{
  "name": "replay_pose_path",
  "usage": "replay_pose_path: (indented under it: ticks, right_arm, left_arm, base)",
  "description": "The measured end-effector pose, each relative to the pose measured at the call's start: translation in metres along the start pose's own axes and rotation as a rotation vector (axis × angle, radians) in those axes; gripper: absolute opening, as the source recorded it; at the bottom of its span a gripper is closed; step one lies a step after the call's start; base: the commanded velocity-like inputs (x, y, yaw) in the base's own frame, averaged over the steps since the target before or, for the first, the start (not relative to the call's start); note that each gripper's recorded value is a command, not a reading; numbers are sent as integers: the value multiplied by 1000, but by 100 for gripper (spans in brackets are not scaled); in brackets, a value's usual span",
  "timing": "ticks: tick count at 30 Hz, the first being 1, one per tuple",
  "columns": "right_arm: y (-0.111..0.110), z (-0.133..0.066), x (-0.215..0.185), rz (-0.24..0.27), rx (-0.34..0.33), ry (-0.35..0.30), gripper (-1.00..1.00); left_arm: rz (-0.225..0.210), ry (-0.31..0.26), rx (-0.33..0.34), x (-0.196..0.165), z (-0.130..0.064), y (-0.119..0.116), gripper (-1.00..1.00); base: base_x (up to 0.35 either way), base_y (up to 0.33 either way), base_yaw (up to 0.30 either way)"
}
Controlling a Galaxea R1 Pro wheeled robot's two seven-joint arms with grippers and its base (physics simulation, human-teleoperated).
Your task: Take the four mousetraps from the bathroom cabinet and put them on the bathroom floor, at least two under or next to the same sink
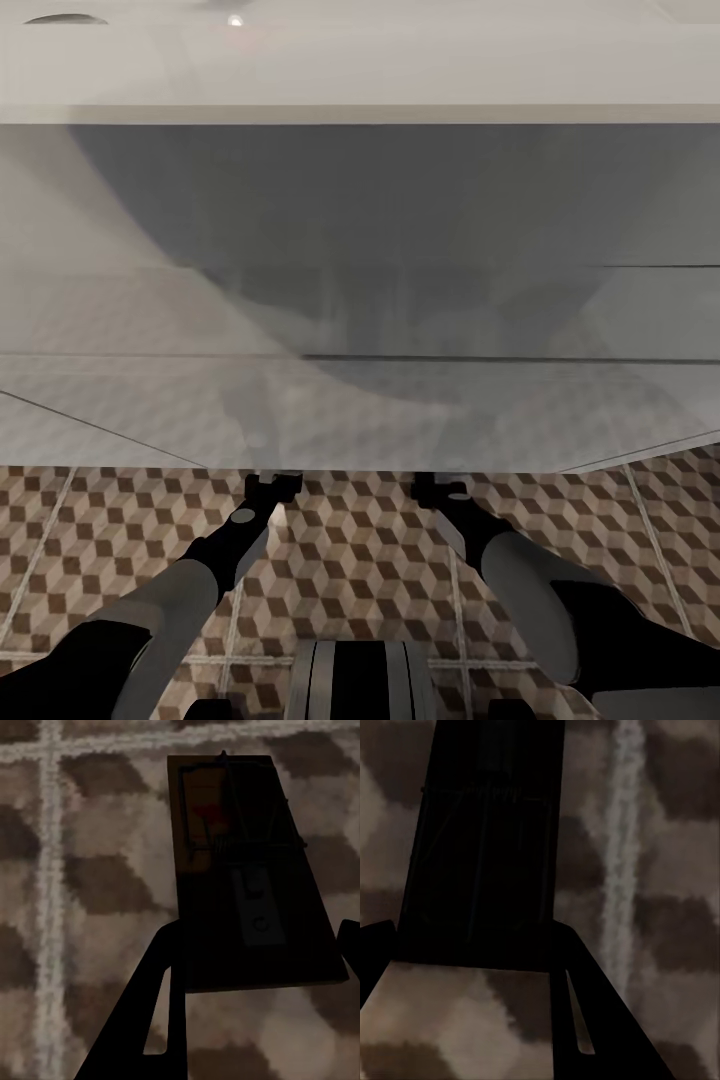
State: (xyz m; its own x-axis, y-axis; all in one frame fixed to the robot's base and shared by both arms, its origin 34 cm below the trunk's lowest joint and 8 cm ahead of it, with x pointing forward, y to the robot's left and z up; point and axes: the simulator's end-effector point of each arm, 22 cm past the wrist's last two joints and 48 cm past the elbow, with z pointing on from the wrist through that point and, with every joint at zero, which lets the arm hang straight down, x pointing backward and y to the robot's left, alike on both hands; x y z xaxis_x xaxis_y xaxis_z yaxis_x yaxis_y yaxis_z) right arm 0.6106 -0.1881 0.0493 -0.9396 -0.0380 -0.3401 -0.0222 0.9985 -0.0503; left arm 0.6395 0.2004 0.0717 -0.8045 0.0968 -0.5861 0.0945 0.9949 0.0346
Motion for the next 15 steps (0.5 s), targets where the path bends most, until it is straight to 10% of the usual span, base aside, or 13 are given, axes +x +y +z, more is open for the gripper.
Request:
replay_pose_path:
  ticks: [15]
  right_arm:
    - [-1,0,0,-4,1,5,-100]
  left_arm:
    - [0,-1,0,0,0,0,-100]
  base:
    - [0,0,0]
